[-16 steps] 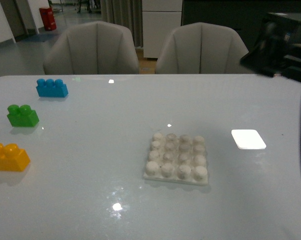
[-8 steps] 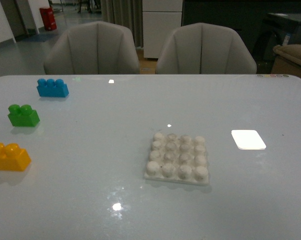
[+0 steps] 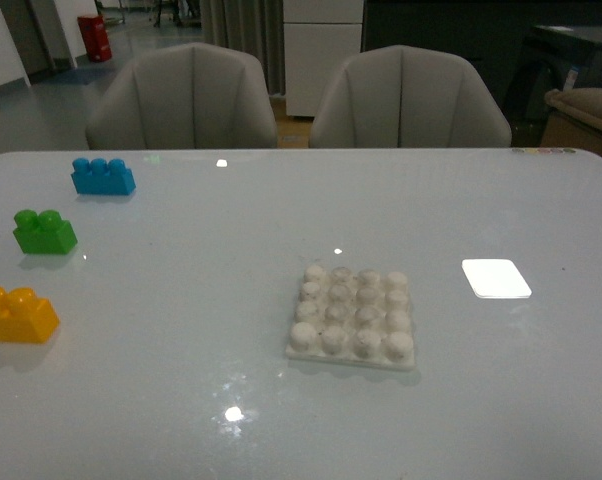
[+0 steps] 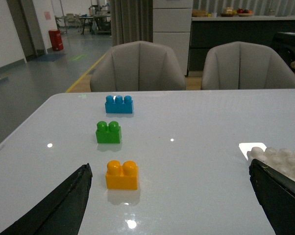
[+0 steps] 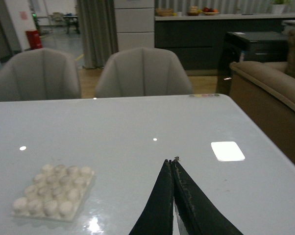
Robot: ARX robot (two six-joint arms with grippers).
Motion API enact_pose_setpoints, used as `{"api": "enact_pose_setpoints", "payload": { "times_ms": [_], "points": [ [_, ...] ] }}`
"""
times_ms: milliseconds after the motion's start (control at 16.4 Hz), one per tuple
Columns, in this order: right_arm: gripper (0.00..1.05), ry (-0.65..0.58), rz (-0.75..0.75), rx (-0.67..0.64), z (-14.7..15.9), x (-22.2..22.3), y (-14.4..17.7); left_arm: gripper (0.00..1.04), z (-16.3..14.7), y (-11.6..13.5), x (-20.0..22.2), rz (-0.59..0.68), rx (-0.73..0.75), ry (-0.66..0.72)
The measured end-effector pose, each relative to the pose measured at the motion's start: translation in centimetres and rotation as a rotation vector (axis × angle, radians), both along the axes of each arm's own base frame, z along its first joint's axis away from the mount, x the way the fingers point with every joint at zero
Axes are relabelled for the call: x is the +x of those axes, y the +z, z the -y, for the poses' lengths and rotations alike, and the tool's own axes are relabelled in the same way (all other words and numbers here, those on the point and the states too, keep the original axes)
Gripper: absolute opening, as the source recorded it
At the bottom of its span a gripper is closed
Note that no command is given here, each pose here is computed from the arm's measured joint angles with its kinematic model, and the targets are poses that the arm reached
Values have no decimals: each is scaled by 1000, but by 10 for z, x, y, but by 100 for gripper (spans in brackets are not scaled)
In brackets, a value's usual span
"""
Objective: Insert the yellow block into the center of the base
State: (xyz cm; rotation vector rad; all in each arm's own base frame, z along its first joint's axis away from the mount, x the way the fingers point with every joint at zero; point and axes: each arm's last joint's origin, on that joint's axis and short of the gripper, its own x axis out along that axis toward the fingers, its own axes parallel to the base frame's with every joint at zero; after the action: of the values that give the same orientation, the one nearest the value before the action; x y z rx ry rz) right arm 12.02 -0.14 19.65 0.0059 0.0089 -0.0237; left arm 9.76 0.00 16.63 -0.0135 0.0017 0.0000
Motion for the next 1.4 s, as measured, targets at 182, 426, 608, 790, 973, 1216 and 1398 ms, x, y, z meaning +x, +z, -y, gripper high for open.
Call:
{"api": "enact_pose_setpoints", "payload": {
  "times_ms": [182, 426, 608, 790, 973, 1216, 1398],
  "points": [
    [2, 24, 13, 0, -1, -4, -5, 98, 0, 0, 0, 0, 0, 1],
    [2, 24, 6, 0, -1, -8, -15, 98, 0, 0, 0, 0, 0, 0],
    [2, 24, 11, 0, -1, -11, -18, 98, 0, 0, 0, 0, 0, 0],
    [2, 23, -25, 0, -1, -17, -27, 98, 0, 0, 0, 0, 0, 0],
    [2, 23, 22, -3, -1, -23, -28, 98, 0, 0, 0, 0, 0, 0],
    [2, 24, 11, -3, -1, -23, -30, 98, 0, 0, 0, 0, 0, 0],
    [22, 24, 11, -3, -1, -23, -30, 98, 0, 0, 0, 0, 0, 0]
  ]
}}
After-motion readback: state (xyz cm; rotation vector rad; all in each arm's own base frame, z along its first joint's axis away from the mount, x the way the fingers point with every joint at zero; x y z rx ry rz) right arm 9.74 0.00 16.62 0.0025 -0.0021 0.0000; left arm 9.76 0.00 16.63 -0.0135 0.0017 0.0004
